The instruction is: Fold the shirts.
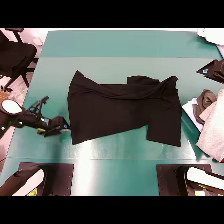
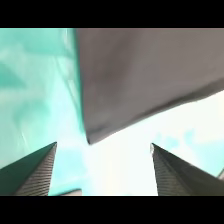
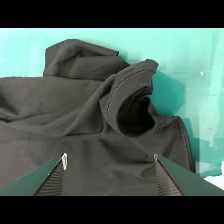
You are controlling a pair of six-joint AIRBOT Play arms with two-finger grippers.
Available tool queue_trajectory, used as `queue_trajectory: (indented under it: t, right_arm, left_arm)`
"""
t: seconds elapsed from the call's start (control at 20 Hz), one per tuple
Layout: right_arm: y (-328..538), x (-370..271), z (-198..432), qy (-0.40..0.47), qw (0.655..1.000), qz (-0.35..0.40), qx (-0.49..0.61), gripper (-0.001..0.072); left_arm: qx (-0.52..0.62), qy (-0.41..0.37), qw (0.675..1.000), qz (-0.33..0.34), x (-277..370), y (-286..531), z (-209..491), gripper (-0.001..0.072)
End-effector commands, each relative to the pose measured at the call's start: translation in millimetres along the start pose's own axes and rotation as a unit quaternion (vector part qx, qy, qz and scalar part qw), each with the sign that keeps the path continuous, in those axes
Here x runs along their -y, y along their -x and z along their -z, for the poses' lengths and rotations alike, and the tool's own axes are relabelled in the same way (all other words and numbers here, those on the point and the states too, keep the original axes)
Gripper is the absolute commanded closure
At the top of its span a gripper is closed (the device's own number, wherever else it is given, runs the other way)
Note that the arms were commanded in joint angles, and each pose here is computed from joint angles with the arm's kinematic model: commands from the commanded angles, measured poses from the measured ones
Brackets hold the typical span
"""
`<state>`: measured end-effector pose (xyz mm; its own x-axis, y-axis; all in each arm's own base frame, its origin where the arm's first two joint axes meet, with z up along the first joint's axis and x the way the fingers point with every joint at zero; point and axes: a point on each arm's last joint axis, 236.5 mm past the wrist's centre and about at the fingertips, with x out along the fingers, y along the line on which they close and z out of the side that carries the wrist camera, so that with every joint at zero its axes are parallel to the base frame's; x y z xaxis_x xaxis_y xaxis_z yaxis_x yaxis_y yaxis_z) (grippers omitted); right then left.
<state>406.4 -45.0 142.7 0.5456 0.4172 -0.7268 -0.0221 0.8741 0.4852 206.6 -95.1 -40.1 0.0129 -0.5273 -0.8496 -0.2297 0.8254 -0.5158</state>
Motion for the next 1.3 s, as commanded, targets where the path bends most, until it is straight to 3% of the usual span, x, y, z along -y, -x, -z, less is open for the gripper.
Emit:
queue_trajectory:
  t: [0.0,1.0,1.05,1.15,1.2,1.25]
  right_arm:
    - [2,2,0,-0.003,1.0,0.003,0.0,0.0086]
    - [1,0,0,-0.001,1.0,0.002,0.001,0.0087]
    - [1,0,0,-0.001,1.0,0.002,0.001,0.0087]
    - [1,0,0,-0.001,1.0,0.002,0.001,0.0087]
    - [1,0,0,-0.001,1.0,0.002,0.001,0.0087]
    - [1,0,0,-0.001,1.0,0.002,0.001,0.0087]
  left_arm:
    - [-0.022,0.026,0.999,0.013,-9,-24,26,-0.0002]
    - [0.067,0.028,0.994,0.076,-4,-54,3,0.0008]
    - [0.066,0.027,0.995,0.076,-4,-55,4,0.0096]
    - [0.064,0.019,0.995,0.076,-4,-55,5,0.0444]
    - [0.061,-0.006,0.995,0.077,-3,-54,7,0.0683]
    - [0.06,-0.022,0.995,0.08,-1,-54,8,0.0683]
